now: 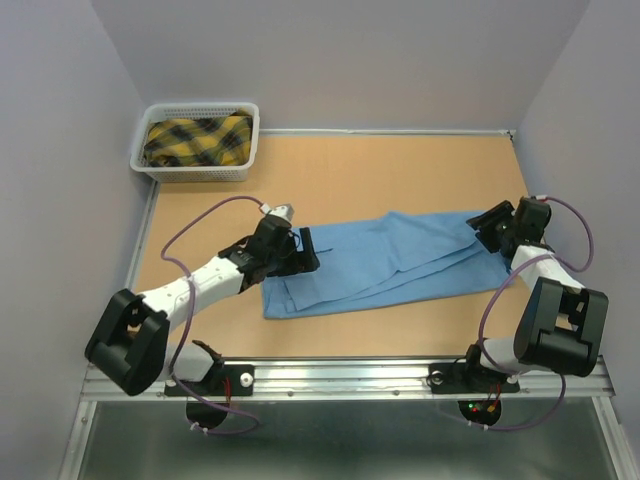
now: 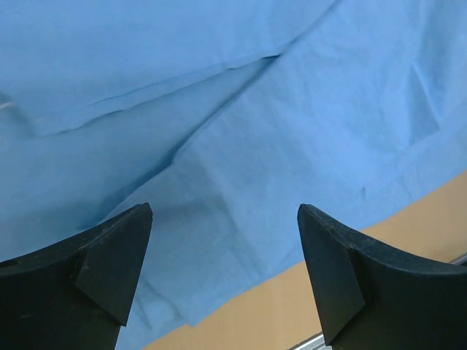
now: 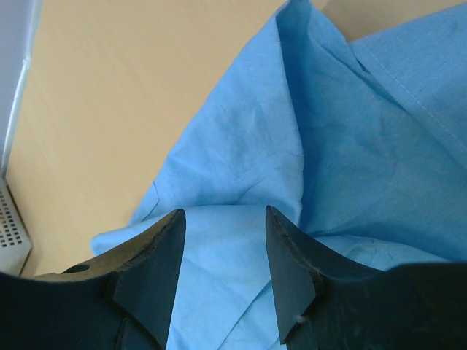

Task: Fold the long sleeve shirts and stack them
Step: Fold the shirt

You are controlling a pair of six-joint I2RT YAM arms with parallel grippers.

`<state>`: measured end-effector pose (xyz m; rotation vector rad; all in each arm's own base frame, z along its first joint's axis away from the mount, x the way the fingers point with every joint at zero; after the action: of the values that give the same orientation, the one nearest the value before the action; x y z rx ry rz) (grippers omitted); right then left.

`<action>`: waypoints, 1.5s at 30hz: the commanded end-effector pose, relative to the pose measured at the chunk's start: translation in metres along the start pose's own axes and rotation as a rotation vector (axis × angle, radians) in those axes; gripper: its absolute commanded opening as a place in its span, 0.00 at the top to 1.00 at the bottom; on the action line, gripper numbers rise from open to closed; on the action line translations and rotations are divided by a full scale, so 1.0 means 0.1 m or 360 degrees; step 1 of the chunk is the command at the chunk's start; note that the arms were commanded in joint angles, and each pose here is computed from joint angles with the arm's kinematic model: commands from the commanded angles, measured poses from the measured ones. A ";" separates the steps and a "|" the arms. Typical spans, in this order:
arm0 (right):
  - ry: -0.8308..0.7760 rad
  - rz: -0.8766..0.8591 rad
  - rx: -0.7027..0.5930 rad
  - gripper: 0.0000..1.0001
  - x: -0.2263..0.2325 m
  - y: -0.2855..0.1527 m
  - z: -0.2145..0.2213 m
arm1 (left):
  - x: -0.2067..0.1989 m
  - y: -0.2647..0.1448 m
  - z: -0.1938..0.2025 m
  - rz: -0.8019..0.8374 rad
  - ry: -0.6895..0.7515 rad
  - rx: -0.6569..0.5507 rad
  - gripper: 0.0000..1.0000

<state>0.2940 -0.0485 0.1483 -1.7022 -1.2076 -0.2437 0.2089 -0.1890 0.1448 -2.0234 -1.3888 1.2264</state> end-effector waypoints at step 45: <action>-0.0094 -0.0211 -0.0031 0.47 0.21 -0.11 -0.07 | 0.40 0.03 0.05 -0.0226 -0.0226 -0.0152 1.00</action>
<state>0.2926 -0.0430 0.1561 -1.6446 -1.2740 -0.2544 0.1970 -0.1567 0.1005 -1.8397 -1.5797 1.3989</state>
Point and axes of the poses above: each gripper's point midway between its finger pads, its own y axis out along the fingers, its own x axis along the line the jaws close on, z = x × y, the point moved 9 cm from there along -y, back along the fingers
